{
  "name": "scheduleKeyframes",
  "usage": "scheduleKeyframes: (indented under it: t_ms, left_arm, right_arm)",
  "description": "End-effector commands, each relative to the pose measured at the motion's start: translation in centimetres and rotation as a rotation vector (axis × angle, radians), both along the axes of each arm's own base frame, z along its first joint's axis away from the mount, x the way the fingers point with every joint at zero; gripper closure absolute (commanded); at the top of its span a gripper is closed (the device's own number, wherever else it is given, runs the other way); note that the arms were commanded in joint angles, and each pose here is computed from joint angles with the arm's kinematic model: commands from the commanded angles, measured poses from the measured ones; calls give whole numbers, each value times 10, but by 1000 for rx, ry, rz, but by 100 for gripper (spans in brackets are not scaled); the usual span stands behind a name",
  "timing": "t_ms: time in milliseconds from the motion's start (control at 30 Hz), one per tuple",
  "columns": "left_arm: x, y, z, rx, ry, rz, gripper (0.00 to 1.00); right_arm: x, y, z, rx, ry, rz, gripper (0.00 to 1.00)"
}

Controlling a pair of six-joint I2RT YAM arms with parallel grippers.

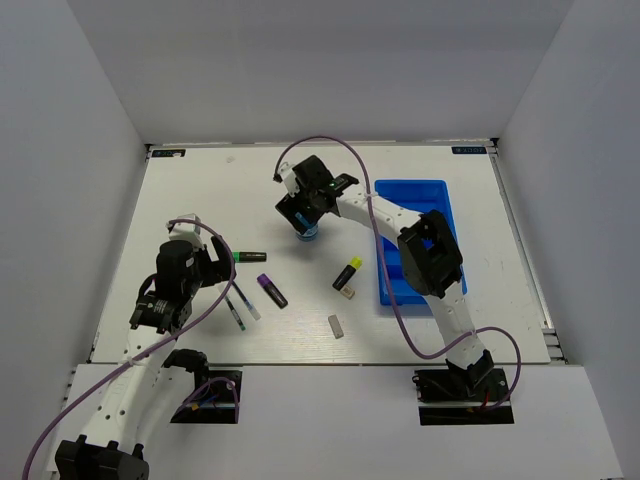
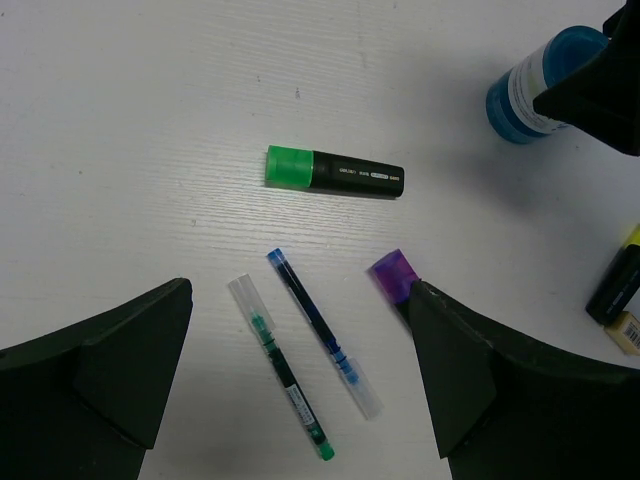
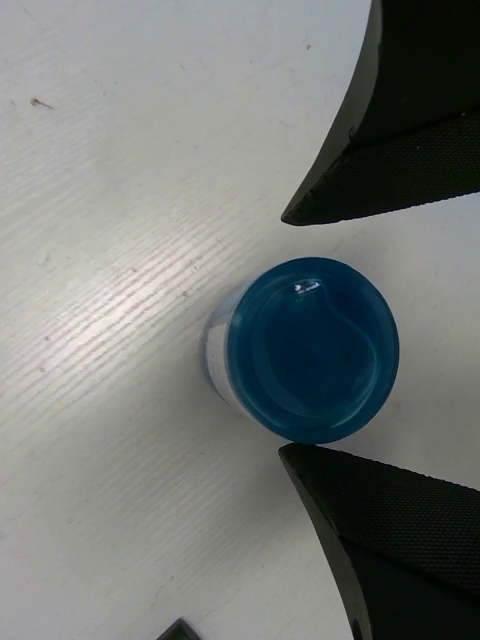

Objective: Sort the stationery into containers
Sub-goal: Pick up the stationery from the center of the board.

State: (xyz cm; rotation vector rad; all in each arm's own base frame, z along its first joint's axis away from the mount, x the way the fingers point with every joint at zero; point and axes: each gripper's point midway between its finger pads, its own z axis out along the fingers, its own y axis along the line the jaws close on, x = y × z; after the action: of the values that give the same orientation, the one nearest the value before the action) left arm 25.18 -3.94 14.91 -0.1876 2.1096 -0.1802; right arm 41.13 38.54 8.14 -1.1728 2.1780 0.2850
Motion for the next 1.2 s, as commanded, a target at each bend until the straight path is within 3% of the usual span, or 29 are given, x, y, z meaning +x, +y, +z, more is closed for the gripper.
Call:
scheduleKeyframes:
  t_ms: [0,433,667,1167]
  left_arm:
    - [-1,2,0,9,2,2,0]
    - [0,-1,1,0,-1,-10,0]
    - [-1,1,-1,7,5,-6,0]
    - [-1,2,-1,13,6,-4,0]
  right_arm:
    - [-3,4,22,43,-39,22,10]
    - [0,15,21,57,-55,139,10]
    - [19,15,2,9,-75,103,10]
    - [7,4,-7,10,-9,80,11]
